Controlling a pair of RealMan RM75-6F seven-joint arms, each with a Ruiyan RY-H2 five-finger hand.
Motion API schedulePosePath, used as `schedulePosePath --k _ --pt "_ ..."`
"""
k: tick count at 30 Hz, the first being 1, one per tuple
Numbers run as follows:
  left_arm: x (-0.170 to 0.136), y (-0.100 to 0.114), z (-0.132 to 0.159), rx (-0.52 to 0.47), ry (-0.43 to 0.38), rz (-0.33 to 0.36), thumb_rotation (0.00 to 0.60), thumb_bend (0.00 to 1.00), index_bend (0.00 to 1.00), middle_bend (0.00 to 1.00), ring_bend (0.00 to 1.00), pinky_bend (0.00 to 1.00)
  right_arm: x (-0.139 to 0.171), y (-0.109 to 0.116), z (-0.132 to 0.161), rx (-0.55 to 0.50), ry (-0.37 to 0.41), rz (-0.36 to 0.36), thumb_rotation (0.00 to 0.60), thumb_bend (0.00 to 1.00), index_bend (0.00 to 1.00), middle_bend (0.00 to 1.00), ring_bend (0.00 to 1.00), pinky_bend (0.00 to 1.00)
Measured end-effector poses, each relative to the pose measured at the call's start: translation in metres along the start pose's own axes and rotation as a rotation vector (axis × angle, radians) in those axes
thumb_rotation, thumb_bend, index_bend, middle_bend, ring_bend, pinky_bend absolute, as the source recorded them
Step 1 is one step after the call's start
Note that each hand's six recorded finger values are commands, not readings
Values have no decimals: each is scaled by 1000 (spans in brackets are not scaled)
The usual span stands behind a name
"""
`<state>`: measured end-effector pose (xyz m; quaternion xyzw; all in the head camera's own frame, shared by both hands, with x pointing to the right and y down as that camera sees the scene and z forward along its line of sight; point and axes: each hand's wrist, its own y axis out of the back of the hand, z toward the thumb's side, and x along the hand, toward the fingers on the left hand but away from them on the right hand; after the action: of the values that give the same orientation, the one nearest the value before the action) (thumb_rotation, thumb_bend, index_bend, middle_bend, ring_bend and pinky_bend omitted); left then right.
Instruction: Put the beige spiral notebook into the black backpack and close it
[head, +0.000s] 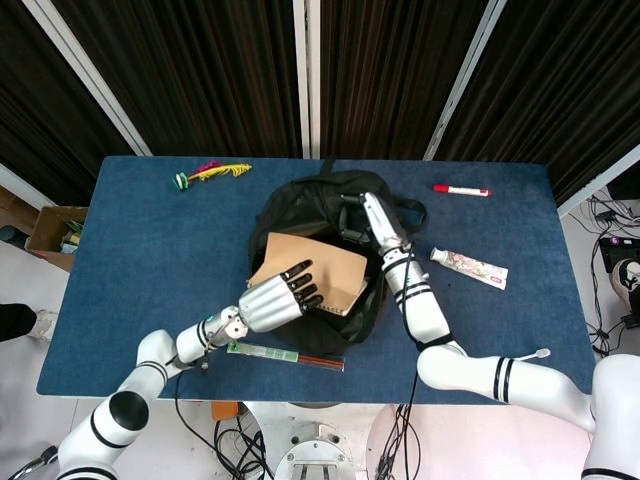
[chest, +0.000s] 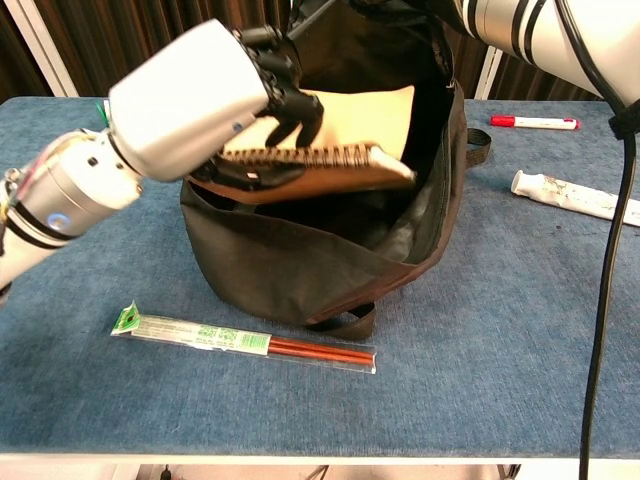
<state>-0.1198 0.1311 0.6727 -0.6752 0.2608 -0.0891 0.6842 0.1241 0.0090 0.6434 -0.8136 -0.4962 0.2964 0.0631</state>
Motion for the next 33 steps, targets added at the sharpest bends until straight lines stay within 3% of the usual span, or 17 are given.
schedulePosePath --k 12,16,33 --pt "7 3 30 -54 -93 43 600 410 747 702 571 364 -6 3 -1 -6 -7 -27 600 628 678 567 565 256" --pt "9 -1 31 -53 -91 27 600 409 745 702 571 364 -3 0 1 -25 3 -14 600 628 677 566 564 256" --pt "13 -53 -11 44 73 -239 600 398 728 698 569 369 12 -11 10 -50 44 40 600 628 678 567 565 256"
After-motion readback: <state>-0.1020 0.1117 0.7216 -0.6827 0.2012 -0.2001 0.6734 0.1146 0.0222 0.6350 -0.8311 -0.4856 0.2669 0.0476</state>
